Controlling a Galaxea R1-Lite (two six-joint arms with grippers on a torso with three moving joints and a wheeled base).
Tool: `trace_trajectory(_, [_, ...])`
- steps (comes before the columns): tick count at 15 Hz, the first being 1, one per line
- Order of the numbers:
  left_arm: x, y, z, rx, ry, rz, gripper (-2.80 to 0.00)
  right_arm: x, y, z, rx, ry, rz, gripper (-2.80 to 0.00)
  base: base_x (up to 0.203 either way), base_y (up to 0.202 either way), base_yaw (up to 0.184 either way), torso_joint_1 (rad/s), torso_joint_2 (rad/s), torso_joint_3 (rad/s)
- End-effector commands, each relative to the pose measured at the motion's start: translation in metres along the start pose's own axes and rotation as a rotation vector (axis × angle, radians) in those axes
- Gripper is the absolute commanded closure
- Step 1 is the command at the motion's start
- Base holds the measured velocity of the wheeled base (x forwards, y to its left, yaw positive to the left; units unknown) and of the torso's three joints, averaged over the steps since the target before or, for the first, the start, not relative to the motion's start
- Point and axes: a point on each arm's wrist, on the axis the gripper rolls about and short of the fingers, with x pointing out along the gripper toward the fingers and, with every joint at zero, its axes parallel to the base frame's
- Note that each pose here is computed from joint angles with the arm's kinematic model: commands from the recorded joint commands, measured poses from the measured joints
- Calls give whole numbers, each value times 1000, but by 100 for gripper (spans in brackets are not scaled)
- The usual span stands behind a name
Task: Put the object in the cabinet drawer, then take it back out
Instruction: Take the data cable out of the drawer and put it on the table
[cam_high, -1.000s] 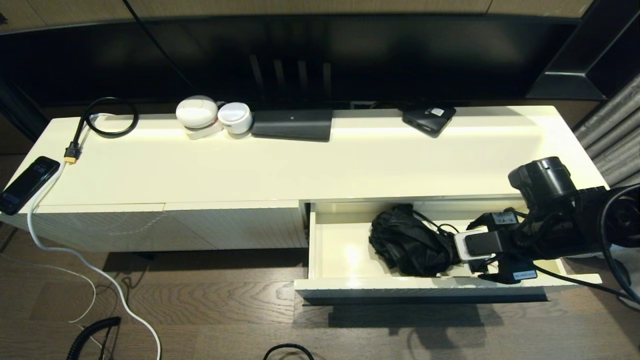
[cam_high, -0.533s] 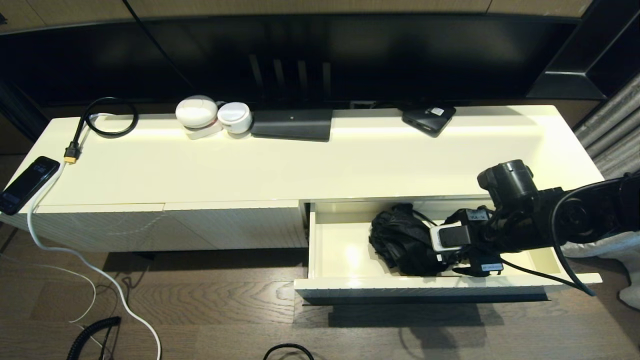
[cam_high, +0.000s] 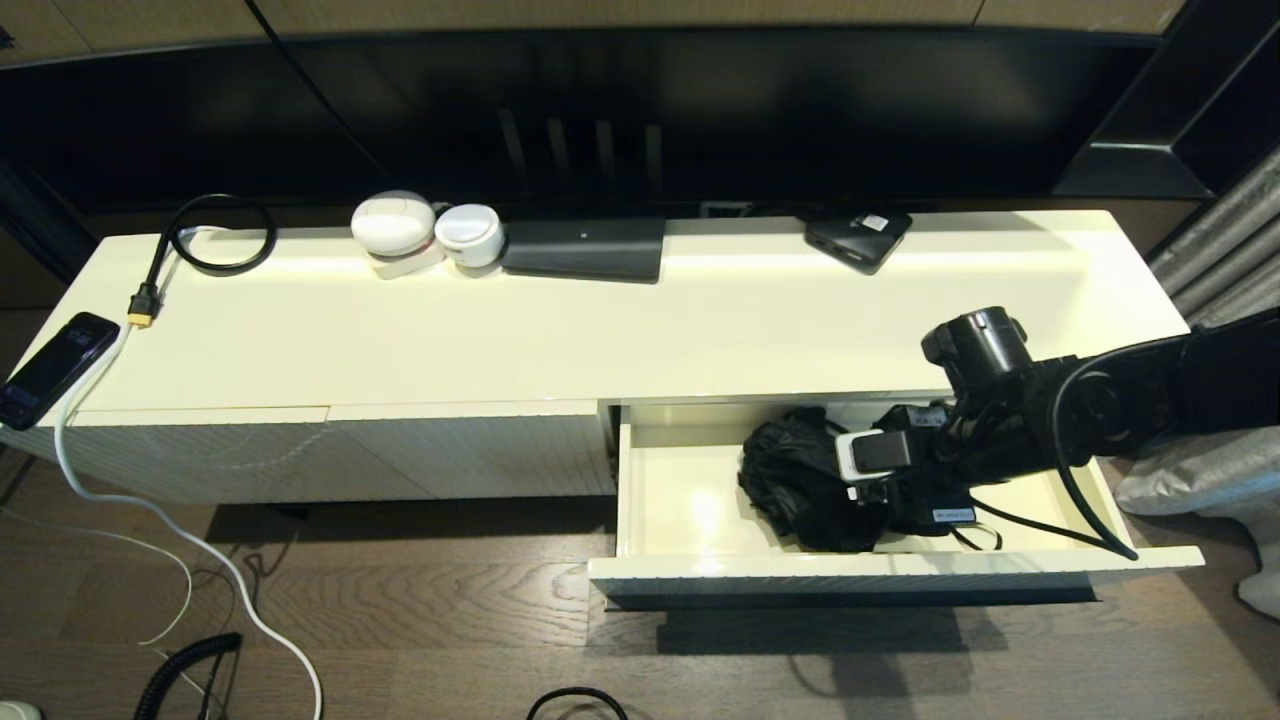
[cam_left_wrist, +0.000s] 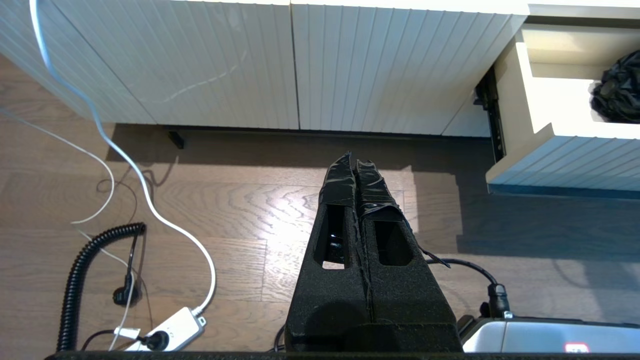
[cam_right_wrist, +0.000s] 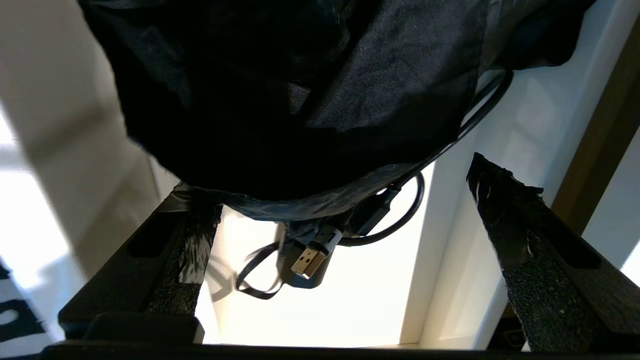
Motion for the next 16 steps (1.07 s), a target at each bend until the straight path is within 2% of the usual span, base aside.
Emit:
trace_trajectory(1, [0, 0, 0, -1, 0, 0, 0, -4, -5, 5, 14, -2, 33, -280, 0, 0, 0, 0, 0, 0])
trace_trajectory(5, [0, 0, 0, -1, 0, 0, 0, 2, -6, 6, 52, -10, 151, -280, 0, 0, 0, 0, 0, 0])
trace_trajectory(8, [0, 0, 0, -1, -1, 1, 0, 16, -2, 6, 77, -9, 188, -280, 0, 0, 0, 0, 0, 0])
trace_trajectory(10, [0, 0, 0, -1, -1, 2, 0, 23, -2, 5, 78, -9, 192, -280, 0, 0, 0, 0, 0, 0])
trace_trajectory(12, [0, 0, 0, -1, 0, 1, 0, 28, -7, 6, 74, -21, 153, -280, 0, 0, 0, 0, 0, 0])
trace_trajectory(16, [0, 0, 0, -1, 0, 1, 0, 25, -12, 2, 38, -22, 133, -280, 0, 0, 0, 0, 0, 0])
